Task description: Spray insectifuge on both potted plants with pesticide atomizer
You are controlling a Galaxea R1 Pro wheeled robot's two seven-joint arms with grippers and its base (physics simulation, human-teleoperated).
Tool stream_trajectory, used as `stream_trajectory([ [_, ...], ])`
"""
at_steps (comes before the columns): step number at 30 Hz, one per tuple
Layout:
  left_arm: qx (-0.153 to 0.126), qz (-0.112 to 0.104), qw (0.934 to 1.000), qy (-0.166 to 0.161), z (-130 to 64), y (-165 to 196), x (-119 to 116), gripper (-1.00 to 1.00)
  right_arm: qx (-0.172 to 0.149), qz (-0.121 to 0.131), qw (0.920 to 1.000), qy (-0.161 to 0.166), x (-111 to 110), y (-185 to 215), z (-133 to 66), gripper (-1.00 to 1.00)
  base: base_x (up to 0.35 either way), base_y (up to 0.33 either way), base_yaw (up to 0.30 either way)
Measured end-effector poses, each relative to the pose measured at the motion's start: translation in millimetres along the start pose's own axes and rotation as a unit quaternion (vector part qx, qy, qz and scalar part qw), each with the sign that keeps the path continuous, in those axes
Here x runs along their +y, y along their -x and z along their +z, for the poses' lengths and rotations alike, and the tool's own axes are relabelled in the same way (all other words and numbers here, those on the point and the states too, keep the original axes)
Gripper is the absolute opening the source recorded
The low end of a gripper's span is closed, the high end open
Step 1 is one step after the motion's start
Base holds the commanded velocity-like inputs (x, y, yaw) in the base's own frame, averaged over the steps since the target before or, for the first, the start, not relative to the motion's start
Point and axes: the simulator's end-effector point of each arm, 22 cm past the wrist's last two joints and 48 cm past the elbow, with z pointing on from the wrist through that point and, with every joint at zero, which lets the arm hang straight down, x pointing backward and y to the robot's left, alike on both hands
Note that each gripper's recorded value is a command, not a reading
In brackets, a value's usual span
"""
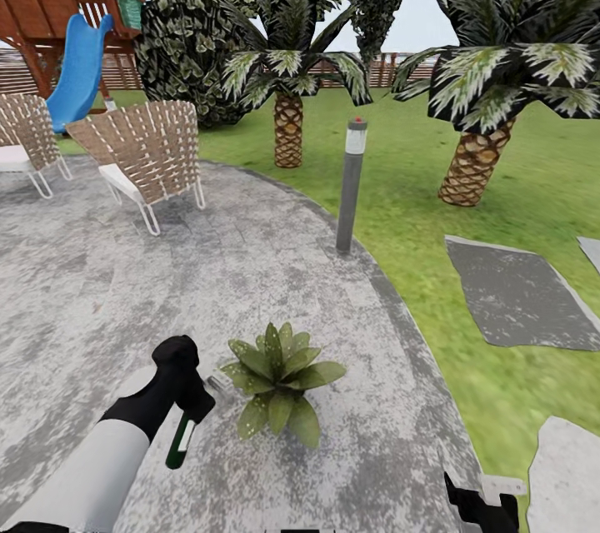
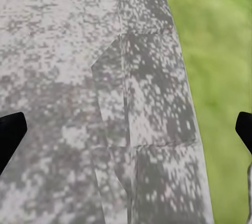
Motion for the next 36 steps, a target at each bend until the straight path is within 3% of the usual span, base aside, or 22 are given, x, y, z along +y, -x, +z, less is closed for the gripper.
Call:
stream_trajectory([
  [4, -0.008, 0.0, 1.0, 0.002, -6.4, 7.7, 2.8, -1.0, 0.0, 0.0, 1.0, -0.001, -0.3, 0.1, 0.0, 1.0, 0.001, 0.0, 0.0],
  [11, -0.044, 0.011, 0.9989, 0.008, -36.5, 50.4, 2.7, -1.0, -0.001, -0.003, 1.0, -0.007, -11.2, 1.6, 0.3, 1.0, 0.0, 0.0, 0.08],
  [15, -0.03, 0.043, 0.9986, 0.006, -33.8, 52.7, -12.0, -1.0, 0.0, -0.003, 1.0, -0.007, -10.3, 1.0, 0.2, 1.0, 0.0, 0.0, 0.265],
  [17, -0.02, 0.058, 0.9979, -0.02, -31.3, 49.1, -28.8, -1.0, 0.0, -0.003, 1.0, -0.006, -9.8, 0.9, 0.2, 1.0, 0.0, 0.0, 0.275],
  [21, -0.016, 0.059, 0.9975, -0.037, -33.0, 46.7, -33.3, -1.0, 0.0, -0.003, 1.0, -0.006, -9.8, 0.9, 0.2, 1.0, 0.0, 0.0, 0.149],
  [30, -0.013, 0.058, 0.9974, -0.04, -30.7, 43.2, -34.0, -1.0, 0.0, -0.004, 1.0, -0.005, -10.1, 1.0, 0.2, 1.0, 0.002, -0.007, 0.008],
  [36, -0.012, 0.058, 0.9974, -0.04, -30.2, 42.8, -34.8, -1.0, -0.001, -0.004, 1.0, -0.006, -10.3, 1.3, 0.1, 1.0, 0.073, -0.224, 0.0],
])
